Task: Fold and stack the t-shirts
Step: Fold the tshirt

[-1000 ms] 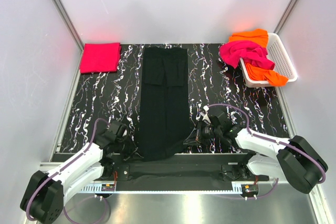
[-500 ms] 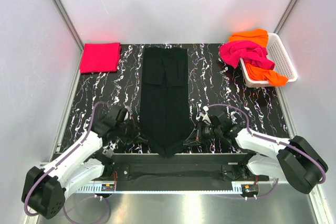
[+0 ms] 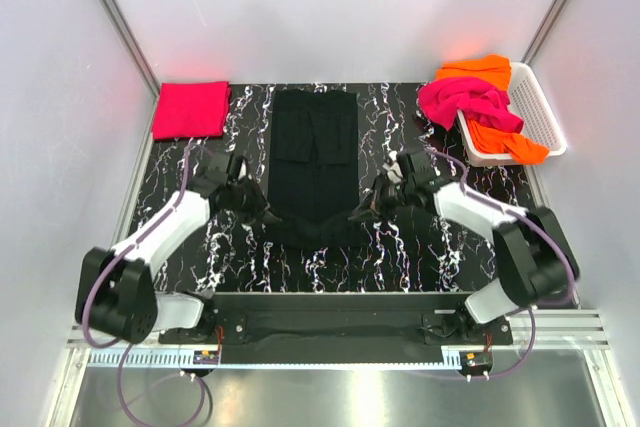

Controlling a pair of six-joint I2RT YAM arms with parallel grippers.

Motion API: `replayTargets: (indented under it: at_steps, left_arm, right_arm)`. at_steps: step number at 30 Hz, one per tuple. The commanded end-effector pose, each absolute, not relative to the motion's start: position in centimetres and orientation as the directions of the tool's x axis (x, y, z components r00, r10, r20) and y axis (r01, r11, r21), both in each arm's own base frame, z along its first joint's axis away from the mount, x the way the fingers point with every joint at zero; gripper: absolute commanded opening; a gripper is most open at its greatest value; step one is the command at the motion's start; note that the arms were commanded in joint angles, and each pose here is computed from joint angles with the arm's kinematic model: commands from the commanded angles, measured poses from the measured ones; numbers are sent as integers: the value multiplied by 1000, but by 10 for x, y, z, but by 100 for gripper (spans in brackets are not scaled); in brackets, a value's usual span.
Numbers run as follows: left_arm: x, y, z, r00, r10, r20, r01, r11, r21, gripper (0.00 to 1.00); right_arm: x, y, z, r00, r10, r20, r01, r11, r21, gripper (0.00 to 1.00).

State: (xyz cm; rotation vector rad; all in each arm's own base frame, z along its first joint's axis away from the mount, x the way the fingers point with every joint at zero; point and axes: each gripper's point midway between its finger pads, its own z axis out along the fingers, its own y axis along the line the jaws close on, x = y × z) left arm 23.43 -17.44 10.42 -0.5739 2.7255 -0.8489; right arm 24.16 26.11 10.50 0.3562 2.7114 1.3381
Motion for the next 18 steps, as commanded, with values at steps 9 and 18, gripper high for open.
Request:
replayTargets:
  at_steps: [9, 18]
  left_arm:
    - [369, -169, 134, -870, -441, -221, -205, 730, -652, 0]
    - [409, -169, 123, -866, -462, -192, -229, 707, -669, 0]
  right_arm:
    - [349, 252, 111, -977, 211, 20, 144, 592, 793, 0]
    - [400, 249, 107, -978, 206, 36, 149, 561, 815, 0]
